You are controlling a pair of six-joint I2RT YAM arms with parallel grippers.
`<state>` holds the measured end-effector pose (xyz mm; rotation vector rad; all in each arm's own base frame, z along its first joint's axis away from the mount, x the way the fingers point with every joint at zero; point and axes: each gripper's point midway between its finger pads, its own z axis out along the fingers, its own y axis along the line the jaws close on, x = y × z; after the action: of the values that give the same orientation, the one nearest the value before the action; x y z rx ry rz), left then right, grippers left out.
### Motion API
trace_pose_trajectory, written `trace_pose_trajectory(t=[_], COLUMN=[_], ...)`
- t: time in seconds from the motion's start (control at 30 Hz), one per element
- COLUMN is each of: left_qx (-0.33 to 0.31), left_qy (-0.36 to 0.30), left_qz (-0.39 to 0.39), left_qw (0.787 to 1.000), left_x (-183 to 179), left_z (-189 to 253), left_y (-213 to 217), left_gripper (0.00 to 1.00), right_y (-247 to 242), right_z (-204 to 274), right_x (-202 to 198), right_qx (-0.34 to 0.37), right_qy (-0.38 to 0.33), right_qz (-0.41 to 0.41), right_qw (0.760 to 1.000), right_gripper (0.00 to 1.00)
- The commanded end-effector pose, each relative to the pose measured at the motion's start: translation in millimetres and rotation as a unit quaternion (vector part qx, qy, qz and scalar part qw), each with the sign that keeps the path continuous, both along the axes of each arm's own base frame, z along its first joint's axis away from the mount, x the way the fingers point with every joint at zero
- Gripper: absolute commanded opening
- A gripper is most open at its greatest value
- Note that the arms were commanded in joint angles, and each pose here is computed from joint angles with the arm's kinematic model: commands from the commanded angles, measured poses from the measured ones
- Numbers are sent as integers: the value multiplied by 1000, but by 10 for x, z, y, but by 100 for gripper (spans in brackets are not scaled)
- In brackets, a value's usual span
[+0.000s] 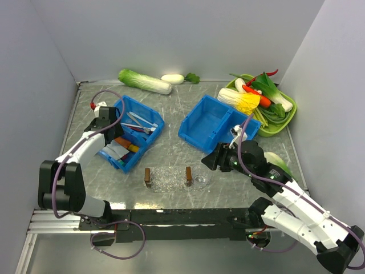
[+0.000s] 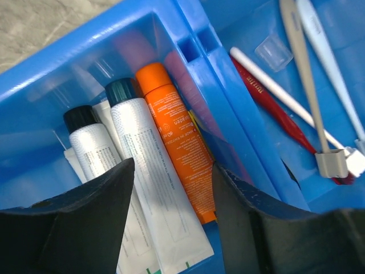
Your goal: Prepare toiletry sets of a toothbrush and toothpaste on the tray
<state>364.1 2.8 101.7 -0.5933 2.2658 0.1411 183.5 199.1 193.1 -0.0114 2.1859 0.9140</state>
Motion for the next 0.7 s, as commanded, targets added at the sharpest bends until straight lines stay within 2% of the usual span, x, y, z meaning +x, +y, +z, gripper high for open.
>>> trace_pose_trajectory(t=[0.0, 0.27, 0.43, 0.67], left_qx=[-2, -33, -28, -21], left_qy=[7, 26, 36, 0], left_qz=[-12, -27, -23, -9], left_qw=[1000, 999, 999, 1000], left_x=[81, 38, -19, -44], left_z=[33, -90, -127, 81], left_y=[-31, -151, -126, -71], left_gripper=[60, 59, 58, 57], right_y=[29, 41, 33, -35], right_z=[22, -4, -31, -47], right_x=[48, 67, 42, 27], right_qx=[11, 9, 11, 7], right_qy=[-4, 3, 9, 6], right_qz=[-3, -4, -5, -17], right_qw=[1000, 1000, 1000, 1000], right_gripper=[71, 71, 71, 72])
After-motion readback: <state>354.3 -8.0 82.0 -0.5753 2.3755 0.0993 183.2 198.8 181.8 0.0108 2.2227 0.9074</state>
